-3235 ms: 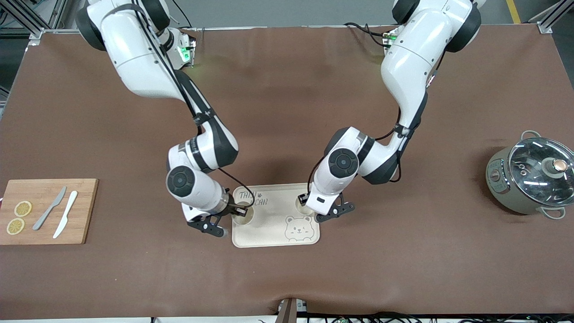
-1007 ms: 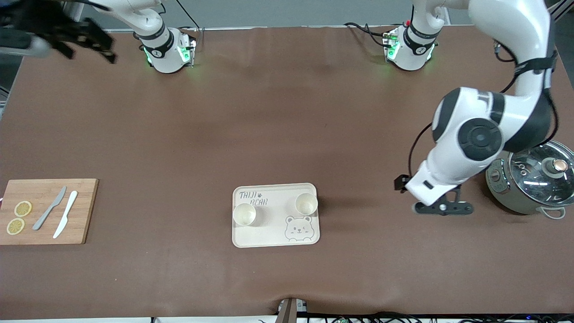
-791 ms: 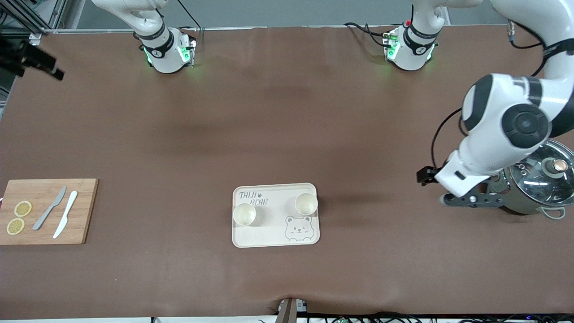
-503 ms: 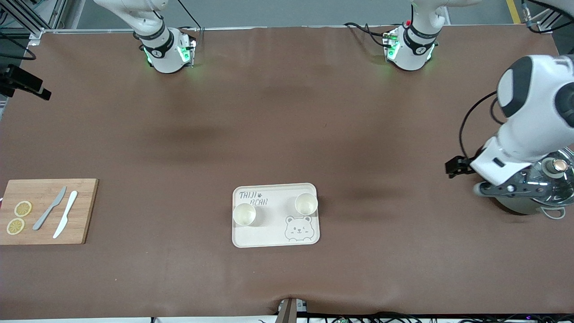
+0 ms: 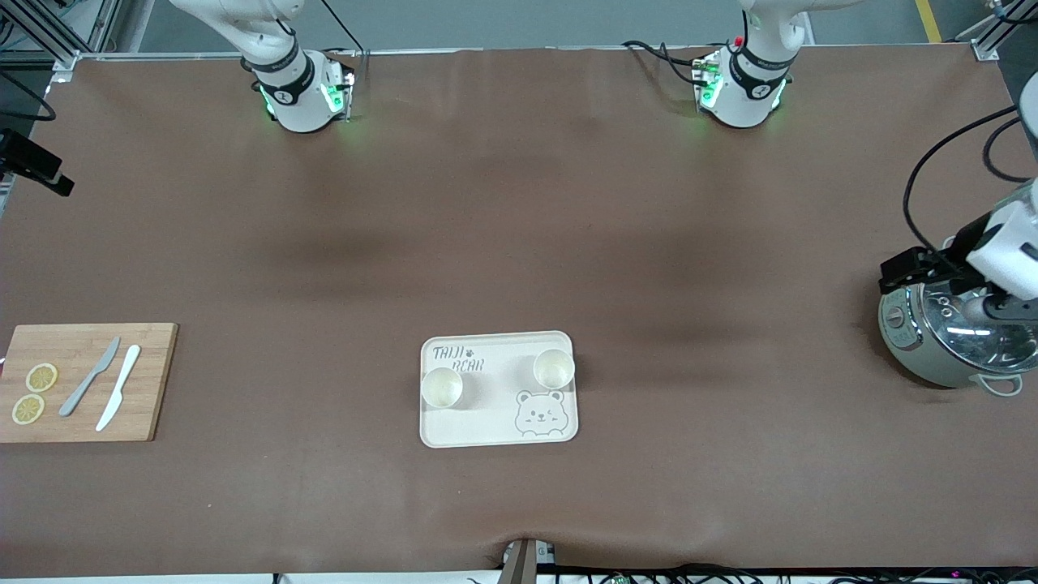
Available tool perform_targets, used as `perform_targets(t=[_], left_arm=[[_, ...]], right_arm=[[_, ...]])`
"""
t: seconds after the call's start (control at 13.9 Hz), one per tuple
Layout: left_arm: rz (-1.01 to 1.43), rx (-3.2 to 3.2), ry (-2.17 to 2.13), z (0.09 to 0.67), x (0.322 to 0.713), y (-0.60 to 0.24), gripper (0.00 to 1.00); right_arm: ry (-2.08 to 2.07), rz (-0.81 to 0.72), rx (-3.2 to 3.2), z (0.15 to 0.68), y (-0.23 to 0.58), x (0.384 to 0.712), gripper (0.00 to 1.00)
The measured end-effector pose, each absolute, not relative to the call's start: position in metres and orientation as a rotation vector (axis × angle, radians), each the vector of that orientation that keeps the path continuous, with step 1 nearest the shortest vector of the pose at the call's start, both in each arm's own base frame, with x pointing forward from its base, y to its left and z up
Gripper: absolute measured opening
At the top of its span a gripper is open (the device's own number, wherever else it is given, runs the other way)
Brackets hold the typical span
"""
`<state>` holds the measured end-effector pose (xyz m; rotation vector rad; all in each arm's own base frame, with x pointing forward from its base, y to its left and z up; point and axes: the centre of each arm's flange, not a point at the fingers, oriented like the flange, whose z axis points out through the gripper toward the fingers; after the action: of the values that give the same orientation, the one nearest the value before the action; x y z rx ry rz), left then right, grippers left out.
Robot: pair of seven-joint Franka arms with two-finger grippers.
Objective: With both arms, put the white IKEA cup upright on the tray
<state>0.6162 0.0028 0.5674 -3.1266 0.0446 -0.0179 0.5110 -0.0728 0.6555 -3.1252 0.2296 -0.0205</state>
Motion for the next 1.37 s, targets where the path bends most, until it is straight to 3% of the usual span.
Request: perform_targets(t=[0.36, 1.37], left_arm=[[-0.01, -3.127, 0.049, 0.614, 0.607, 0.0, 1.0], [-0.01, -3.129, 0.009, 0.62, 0.605, -0.006, 1.0]], right_arm=[[0.235, -0.041, -3.128, 0.661, -0.075, 0.511, 1.0], [0.222, -0.064, -3.131, 0.664, -0.07, 0.512, 1.0]])
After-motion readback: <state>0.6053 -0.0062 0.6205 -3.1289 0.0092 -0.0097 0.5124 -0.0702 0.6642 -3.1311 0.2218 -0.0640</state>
